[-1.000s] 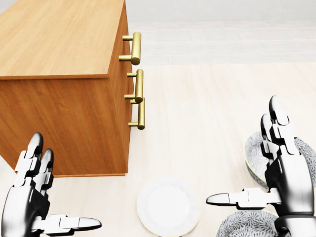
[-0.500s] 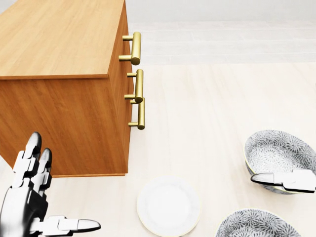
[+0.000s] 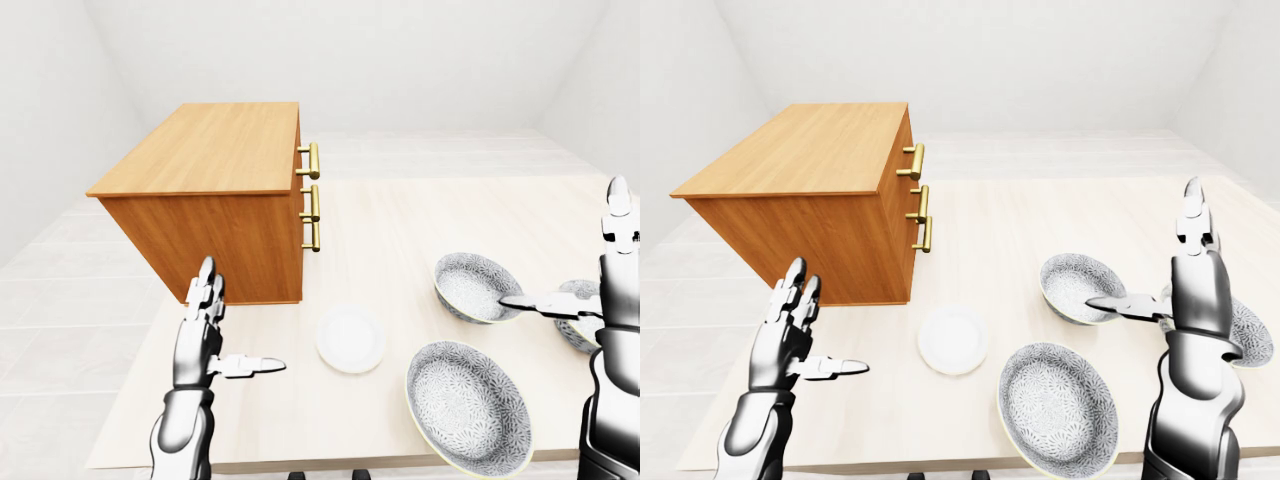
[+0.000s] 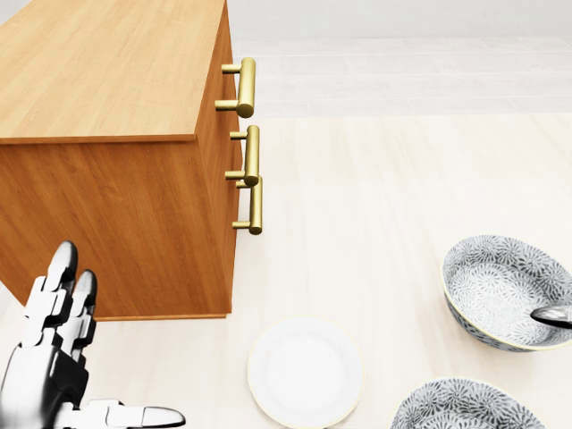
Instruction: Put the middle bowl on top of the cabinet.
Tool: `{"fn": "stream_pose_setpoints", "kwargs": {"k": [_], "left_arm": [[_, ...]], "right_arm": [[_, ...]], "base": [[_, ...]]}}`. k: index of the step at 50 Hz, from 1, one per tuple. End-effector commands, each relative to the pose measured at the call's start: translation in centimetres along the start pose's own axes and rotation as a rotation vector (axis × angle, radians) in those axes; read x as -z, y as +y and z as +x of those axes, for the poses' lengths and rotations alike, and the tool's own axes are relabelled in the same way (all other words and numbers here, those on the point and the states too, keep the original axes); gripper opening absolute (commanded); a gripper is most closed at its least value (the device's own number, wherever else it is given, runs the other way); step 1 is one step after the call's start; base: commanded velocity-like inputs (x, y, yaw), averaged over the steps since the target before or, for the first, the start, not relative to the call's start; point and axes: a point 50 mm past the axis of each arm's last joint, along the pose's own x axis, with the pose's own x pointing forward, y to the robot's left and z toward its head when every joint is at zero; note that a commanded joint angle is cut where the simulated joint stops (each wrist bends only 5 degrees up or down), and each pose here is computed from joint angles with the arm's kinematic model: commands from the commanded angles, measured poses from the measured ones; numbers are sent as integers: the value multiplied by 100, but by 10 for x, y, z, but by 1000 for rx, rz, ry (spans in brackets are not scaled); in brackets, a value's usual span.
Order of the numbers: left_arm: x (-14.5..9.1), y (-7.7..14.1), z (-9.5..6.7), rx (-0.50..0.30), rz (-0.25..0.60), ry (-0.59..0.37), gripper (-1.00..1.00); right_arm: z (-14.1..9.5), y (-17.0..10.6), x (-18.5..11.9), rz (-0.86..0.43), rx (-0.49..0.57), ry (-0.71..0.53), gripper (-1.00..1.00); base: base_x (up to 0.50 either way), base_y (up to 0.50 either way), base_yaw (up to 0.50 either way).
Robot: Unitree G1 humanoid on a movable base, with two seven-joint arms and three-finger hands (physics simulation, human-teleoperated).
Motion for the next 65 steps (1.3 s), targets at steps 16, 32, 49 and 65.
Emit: {"fn": "stream_pose_setpoints", "kwargs": {"k": [16,32,49,65], "left_arm": [[-2,-2,-1,10,4,-11,100],[0,-1,3,5,0,-7,100],[-2,1,0,-2,-6,-13,100],[2,2,7,-9,-5,-4,100]], "right_arm": [[1,-23,24,-490,62,110,100],[-17,-14,32,-607,-161,174,100],[-24,-15,58,-788,-245,297,100],[-23,-18,54,-809,-257,300,100]], "base": [[0,0,0],[0,0,0],[0,0,0],[0,0,0]]}}
